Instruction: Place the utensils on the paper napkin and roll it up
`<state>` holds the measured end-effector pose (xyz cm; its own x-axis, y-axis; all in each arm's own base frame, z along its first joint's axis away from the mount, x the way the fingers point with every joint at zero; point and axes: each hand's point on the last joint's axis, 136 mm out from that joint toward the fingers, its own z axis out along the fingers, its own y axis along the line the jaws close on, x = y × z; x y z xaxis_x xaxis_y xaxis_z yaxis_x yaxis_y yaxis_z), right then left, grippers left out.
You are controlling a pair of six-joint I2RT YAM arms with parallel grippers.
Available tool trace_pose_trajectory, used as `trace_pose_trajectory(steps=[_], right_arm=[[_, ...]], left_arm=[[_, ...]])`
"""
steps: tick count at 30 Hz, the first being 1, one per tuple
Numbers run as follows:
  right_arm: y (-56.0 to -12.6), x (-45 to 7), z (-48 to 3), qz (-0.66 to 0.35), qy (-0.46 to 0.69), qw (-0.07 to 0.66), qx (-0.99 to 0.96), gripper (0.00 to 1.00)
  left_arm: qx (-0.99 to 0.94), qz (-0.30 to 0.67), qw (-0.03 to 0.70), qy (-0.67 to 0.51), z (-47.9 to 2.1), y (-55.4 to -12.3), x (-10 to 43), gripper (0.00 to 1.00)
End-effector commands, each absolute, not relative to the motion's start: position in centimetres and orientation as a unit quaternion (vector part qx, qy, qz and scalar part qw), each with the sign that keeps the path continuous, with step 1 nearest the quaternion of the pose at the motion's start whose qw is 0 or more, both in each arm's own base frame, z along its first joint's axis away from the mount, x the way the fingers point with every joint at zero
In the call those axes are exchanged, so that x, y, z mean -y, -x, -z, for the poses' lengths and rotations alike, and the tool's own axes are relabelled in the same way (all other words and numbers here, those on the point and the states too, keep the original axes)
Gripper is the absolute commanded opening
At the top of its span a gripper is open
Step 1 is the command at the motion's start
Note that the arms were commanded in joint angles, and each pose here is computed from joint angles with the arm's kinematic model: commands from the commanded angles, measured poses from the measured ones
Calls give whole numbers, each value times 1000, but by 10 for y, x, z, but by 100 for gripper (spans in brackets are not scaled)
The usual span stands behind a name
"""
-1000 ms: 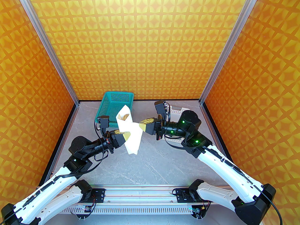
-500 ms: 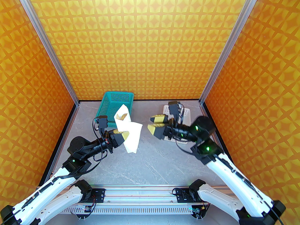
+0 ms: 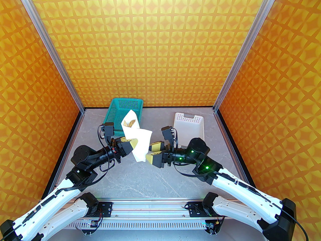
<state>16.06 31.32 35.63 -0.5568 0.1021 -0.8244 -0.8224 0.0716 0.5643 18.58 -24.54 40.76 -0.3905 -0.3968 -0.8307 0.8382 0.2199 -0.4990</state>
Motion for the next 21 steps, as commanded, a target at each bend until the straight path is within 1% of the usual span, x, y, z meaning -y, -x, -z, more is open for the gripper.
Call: trace_pose_trajectory(steps=[1, 10, 21], right_arm=[[-164, -319, -364, -621, 286, 386, -619, 70], [-160, -319, -357, -619, 291, 376, -625, 47], [-156, -320, -351, -629, 295, 368, -619, 48]], left_arm=[[-573, 593, 534, -188, -422, -186, 242, 0], [-573, 594, 533, -187, -422, -186, 242, 0], [-563, 619, 519, -178, -427, -184, 244, 0]])
